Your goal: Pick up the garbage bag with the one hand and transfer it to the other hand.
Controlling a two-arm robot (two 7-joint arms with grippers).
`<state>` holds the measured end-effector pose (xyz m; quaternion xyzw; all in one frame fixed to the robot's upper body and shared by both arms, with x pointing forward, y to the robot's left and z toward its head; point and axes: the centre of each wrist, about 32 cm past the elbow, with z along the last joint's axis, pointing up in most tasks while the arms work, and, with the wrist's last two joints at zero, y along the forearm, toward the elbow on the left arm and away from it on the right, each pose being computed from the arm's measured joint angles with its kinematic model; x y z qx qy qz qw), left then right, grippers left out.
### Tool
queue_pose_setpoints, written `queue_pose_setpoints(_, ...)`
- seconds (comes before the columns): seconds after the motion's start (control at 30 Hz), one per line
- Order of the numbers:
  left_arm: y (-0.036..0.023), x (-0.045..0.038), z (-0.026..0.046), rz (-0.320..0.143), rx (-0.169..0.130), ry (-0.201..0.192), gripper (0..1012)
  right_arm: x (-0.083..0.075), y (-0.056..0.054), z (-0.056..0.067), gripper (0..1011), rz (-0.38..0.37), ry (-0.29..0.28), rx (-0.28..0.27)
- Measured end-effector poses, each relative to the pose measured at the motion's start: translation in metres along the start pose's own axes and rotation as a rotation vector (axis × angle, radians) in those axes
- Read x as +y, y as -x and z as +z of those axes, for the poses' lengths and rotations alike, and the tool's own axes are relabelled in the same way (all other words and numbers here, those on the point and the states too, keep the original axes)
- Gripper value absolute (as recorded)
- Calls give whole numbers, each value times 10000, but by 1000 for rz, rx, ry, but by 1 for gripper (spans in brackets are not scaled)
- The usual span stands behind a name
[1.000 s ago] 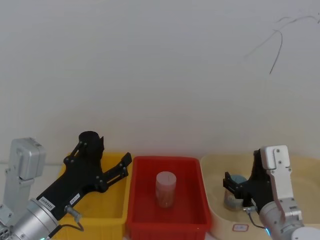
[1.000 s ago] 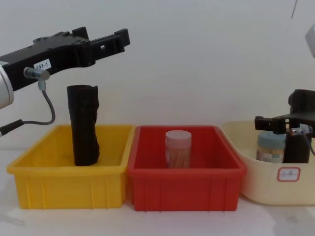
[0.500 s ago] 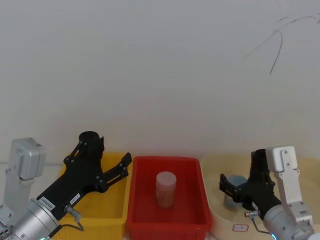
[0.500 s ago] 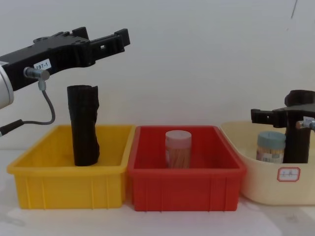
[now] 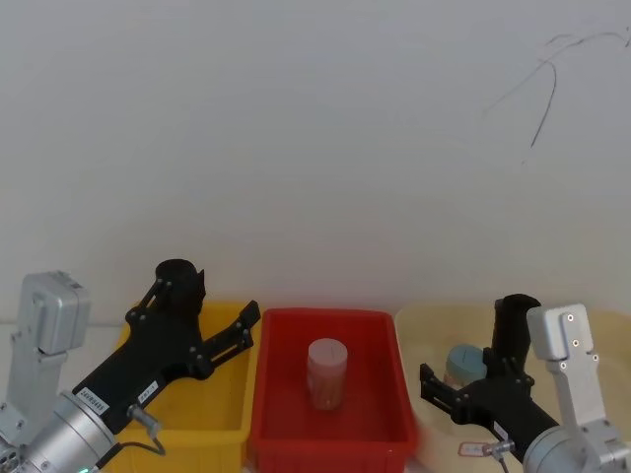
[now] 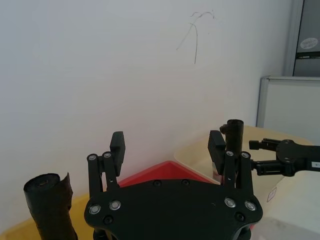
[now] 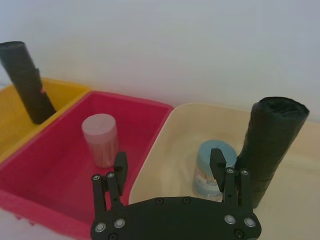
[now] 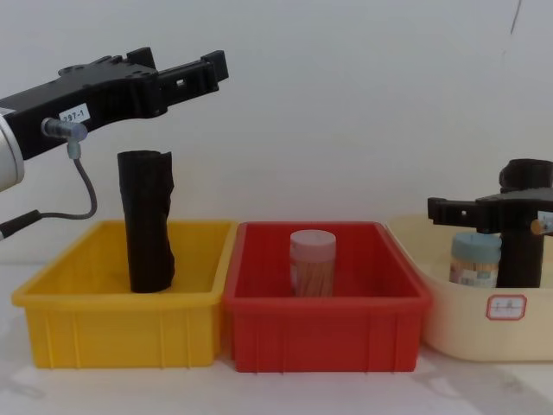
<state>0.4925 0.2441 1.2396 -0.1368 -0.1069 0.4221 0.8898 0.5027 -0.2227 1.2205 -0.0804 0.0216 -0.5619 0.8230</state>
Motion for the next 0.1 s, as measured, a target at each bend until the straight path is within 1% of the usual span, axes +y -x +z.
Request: queue_pose_setpoints(0.1, 0, 0, 0, 0, 0, 0, 1001, -34, 12, 2, 1001, 14, 0, 4)
